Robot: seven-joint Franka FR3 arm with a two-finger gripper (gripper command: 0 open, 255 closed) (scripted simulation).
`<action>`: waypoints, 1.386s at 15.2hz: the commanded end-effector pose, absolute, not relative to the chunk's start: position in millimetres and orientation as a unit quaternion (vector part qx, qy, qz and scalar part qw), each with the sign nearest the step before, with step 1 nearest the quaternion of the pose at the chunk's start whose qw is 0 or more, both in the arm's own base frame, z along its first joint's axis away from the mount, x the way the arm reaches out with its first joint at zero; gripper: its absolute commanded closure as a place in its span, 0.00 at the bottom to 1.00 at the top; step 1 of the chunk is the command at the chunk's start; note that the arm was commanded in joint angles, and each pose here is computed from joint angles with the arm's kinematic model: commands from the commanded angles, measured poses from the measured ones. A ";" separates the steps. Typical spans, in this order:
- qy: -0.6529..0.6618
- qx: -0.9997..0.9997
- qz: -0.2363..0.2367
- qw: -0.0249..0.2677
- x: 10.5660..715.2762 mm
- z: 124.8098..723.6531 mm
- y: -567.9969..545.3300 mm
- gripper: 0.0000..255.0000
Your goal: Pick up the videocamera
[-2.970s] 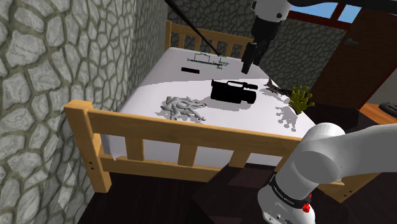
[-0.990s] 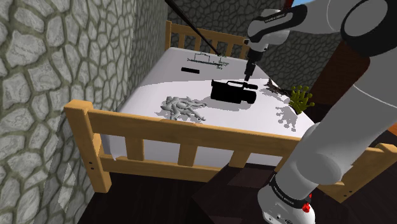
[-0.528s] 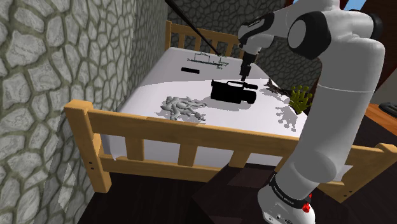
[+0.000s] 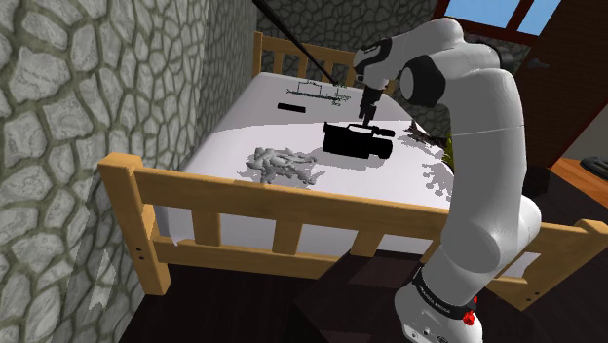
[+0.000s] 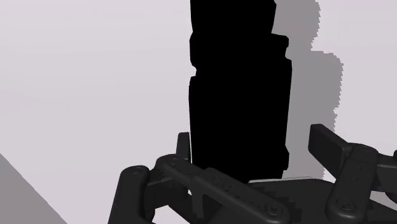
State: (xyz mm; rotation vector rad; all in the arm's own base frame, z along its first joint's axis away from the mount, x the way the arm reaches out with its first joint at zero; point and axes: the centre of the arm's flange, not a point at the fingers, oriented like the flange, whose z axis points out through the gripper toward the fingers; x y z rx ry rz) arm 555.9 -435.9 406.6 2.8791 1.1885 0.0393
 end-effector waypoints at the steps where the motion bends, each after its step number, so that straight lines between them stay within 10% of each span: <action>1: 0.383 0.923 0.013 0.013 557.9 395.3 -436.4 0.00; 7: 0.383 0.923 0.013 0.013 557.8 371.1 -436.4 0.00; 8: 0.383 0.923 0.013 0.013 557.6 371.1 -436.3 1.00; 21: 0.383 0.923 0.013 0.013 557.9 392.2 -436.4 1.00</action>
